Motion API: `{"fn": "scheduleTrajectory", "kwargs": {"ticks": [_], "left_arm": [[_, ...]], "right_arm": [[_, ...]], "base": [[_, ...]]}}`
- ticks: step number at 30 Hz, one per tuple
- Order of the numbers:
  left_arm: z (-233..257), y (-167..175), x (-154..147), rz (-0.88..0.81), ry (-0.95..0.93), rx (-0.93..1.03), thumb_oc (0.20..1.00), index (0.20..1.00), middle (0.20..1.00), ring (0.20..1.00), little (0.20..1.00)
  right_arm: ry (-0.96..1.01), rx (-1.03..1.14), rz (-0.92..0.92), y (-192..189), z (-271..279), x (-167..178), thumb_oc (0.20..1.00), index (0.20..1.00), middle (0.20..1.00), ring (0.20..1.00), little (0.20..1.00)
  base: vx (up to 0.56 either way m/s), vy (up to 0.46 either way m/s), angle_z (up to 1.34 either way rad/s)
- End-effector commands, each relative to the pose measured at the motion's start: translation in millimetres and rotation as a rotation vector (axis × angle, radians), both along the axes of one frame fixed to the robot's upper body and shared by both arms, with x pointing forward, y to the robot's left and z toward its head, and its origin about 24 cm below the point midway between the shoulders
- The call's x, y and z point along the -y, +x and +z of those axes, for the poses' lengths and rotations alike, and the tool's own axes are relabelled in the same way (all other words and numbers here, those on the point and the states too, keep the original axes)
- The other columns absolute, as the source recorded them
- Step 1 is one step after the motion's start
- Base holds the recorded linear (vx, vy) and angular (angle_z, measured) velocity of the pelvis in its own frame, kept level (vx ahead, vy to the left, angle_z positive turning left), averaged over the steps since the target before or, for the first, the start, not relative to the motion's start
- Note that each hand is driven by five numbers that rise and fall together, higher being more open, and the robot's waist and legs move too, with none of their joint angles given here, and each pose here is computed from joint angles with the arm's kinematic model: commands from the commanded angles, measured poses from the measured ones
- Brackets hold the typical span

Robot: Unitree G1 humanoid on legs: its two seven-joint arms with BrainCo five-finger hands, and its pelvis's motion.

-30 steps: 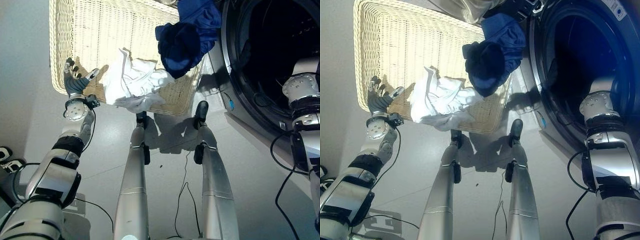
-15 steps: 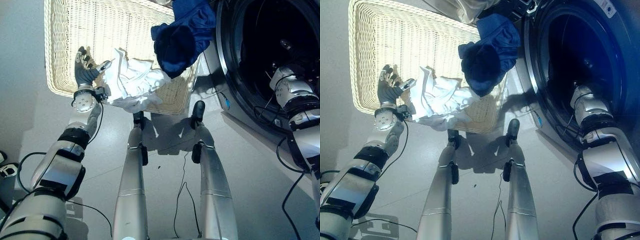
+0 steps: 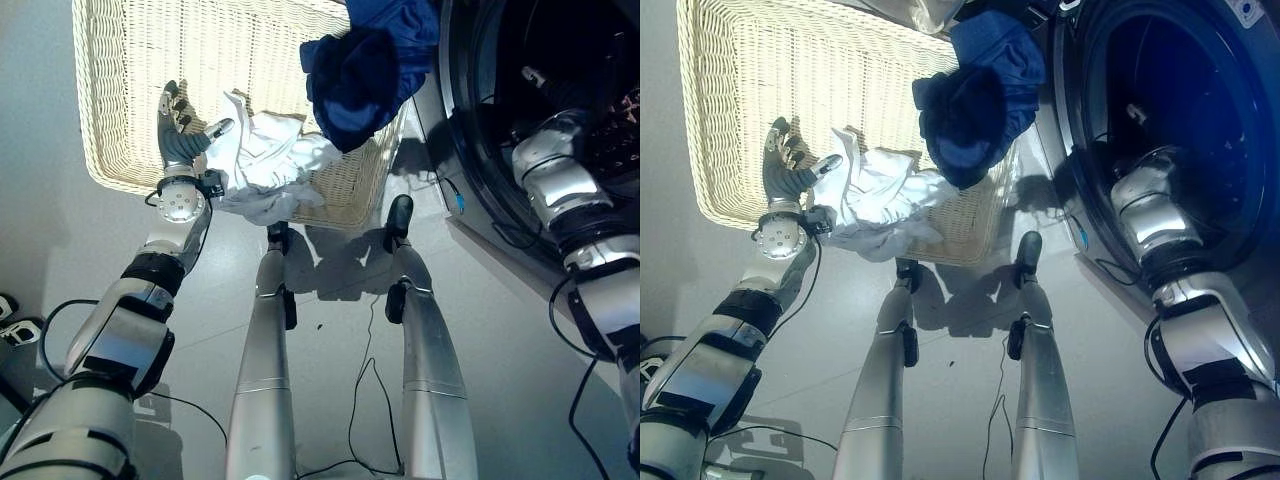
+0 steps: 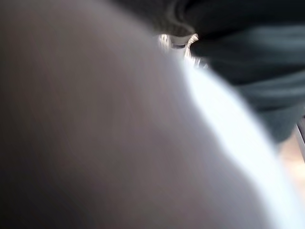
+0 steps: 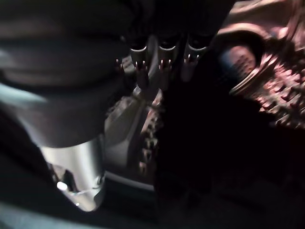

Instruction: Put the clothes into the washing machine.

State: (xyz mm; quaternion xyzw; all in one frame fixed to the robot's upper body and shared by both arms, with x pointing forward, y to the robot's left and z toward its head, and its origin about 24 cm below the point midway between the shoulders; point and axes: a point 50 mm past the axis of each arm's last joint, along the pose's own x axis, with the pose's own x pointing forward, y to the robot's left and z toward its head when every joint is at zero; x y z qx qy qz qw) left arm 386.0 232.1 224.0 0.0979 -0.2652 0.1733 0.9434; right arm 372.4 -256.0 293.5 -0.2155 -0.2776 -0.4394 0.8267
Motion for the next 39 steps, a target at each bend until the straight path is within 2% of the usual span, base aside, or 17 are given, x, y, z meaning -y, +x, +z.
{"fn": "scheduleTrajectory", "kwargs": {"ticks": [1, 7, 8, 11, 12, 14, 15, 23, 29, 39], "left_arm": [[12.1, -2.9, 18.0, -0.037, 0.036, 0.104, 1.0, 1.0, 1.0, 1.0, 1.0], [21.6, -13.7, 40.5, -0.03, 0.19, 0.248, 1.0, 1.0, 1.0, 1.0, 1.0], [28.0, -17.5, 54.0, -0.019, 0.287, 0.318, 1.0, 1.0, 1.0, 1.0, 1.0], [36.2, -21.6, 69.4, -0.002, 0.404, 0.397, 1.0, 1.0, 1.0, 1.0, 1.0], [42.4, -23.8, 80.3, 0.016, 0.514, 0.454, 1.0, 1.0, 1.0, 1.0, 1.0], [47.1, -25.6, 87.6, 0.028, 0.571, 0.491, 1.0, 1.0, 1.0, 1.0, 1.0], [53.5, -27.1, 97.0, 0.049, 0.661, 0.546, 1.0, 1.0, 1.0, 1.0, 1.0], [79.6, -29.5, 125.6, 0.142, 0.785, 0.696, 1.0, 1.0, 1.0, 1.0, 1.0], [86.0, -28.8, 129.8, 0.209, 0.817, 0.74, 1.0, 1.0, 1.0, 1.0, 1.0], [87.7, -16.0, 132.4, 0.261, 0.946, 0.621, 1.0, 1.0, 1.0, 1.0, 1.0]], "right_arm": [[-0.127, 0.114, -0.028, -10.7, 14.6, -3.8, 1.0, 1.0, 1.0, 1.0, 1.0], [-0.148, 0.097, 0.039, -12.4, -3.9, -19.1, 1.0, 1.0, 1.0, 1.0, 1.0], [-0.135, 0.073, 0.067, -11.1, -12.5, -21.8, 1.0, 1.0, 1.0, 1.0, 1.0], [-0.121, 0.04, 0.089, -9.2, -19.8, -24.5, 1.0, 1.0, 1.0, 1.0, 1.0], [-0.119, 0.02, 0.096, -7.2, -24.5, -26.2, 1.0, 1.0, 1.0, 1.0, 1.0], [-0.11, 0.009, 0.099, -6.0, -27.5, -26.6, 1.0, 1.0, 1.0, 1.0, 1.0], [-0.105, -0.006, 0.103, -4.2, -30.4, -27.4, 1.0, 1.0, 1.0, 1.0, 1.0], [-0.113, -0.034, 0.135, 4.4, -34.5, -39.4, 1.0, 1.0, 1.0, 1.0, 1.0], [-0.113, -0.036, 0.151, 5.8, -34.7, -44.7, 1.0, 1.0, 1.0, 1.0, 1.0], [-0.125, -0.025, 0.176, 7.1, -33.2, -53.1, 1.0, 1.0, 1.0, 1.0, 1.0]], "base": [[0.0, 0.0, 0.0], [0.0, 0.0, 0.0], [0.0, 0.0, 0.0], [0.0, 0.002, -0.01], [0.0, 0.0, 0.0], [0.0, 0.0, 0.0], [0.0, 0.0, 0.0], [0.0, 0.0, 0.0], [0.0, 0.0, 0.0], [0.0, 0.0, 0.0]]}}
